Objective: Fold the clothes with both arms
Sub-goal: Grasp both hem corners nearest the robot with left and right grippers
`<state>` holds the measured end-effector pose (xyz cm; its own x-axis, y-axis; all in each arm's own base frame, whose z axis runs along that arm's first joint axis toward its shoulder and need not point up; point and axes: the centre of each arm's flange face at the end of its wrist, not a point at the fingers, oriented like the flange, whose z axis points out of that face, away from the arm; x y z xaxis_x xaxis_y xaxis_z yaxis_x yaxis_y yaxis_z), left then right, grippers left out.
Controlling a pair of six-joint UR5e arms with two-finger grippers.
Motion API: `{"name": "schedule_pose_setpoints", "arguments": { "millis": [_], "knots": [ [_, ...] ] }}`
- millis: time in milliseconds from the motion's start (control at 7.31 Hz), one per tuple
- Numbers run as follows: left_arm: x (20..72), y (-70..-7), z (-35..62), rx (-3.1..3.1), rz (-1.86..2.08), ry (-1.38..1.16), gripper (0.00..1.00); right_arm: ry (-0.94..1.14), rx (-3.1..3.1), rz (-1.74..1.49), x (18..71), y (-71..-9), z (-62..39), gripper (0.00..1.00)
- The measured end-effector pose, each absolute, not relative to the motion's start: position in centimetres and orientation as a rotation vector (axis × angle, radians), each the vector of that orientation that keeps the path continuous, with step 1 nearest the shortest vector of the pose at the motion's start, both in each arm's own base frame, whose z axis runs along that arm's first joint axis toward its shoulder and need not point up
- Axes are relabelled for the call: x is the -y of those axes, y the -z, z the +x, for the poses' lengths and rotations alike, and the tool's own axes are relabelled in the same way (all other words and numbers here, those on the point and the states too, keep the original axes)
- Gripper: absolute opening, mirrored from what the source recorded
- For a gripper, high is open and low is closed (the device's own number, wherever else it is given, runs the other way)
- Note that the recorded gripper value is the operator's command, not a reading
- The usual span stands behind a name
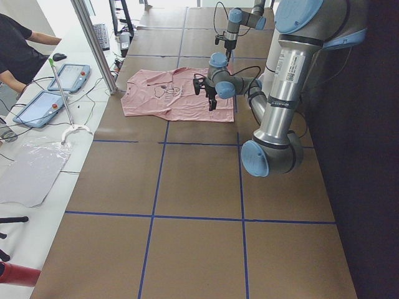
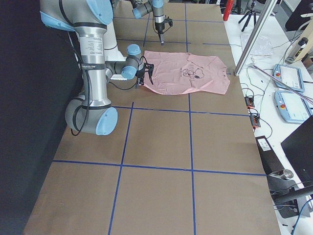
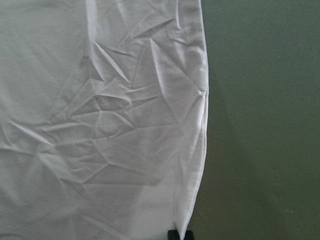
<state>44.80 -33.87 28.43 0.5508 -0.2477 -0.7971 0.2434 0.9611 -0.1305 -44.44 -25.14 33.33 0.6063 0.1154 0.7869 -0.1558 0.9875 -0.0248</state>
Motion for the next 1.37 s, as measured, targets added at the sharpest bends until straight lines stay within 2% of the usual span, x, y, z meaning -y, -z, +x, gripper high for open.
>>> {"name": "schedule_pose_setpoints", "arguments": {
  "millis": [410,1367],
  "knots": [
    [29.6,-30.8,48.6,-0.871,-0.038,0.333,1.00,-0.147,0.917,0.053,25.4,-32.8,-44.2,0.00],
    [26.9,-34.4,49.9,-0.799,-0.039,0.319,1.00,-0.145,0.927,0.055,25.5,-32.4,-44.2,0.00]
  ]
}}
